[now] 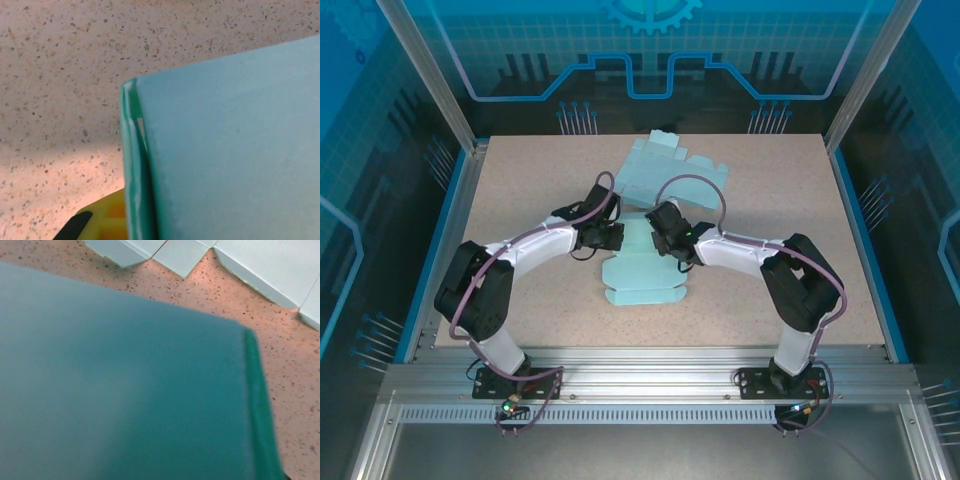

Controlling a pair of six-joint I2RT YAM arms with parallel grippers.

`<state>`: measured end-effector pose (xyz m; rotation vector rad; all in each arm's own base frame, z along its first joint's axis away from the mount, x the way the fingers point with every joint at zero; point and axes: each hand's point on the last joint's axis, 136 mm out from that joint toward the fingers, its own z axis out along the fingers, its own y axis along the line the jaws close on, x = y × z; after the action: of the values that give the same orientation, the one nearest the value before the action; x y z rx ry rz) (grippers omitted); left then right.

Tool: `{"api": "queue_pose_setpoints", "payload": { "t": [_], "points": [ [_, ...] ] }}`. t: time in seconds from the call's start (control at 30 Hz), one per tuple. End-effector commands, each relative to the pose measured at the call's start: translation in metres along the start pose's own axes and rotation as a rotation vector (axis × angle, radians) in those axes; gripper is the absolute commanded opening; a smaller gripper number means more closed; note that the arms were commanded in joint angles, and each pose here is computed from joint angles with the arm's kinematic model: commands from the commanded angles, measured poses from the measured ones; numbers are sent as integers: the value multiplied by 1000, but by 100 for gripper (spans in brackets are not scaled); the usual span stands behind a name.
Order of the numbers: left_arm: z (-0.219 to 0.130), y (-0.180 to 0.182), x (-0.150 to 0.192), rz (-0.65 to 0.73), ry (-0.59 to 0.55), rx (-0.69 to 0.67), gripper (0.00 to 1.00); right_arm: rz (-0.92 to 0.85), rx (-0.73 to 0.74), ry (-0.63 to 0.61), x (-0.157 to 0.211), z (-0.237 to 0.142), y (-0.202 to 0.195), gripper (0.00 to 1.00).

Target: Fold the paper box

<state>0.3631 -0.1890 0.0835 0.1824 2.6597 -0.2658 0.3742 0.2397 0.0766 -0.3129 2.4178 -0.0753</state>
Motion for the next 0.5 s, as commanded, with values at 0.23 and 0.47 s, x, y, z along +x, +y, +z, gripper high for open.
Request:
{"api": "queue_pose_setpoints", "payload": {
  "t": [0.23, 0.47],
  "points": [
    [-9, -11, 60, -27, 322, 46, 0, -232, 343, 169, 34, -13, -21, 21],
    [-1, -10, 80, -54, 403, 49, 0, -338, 421, 304, 71, -17, -25, 21]
  ]
}}
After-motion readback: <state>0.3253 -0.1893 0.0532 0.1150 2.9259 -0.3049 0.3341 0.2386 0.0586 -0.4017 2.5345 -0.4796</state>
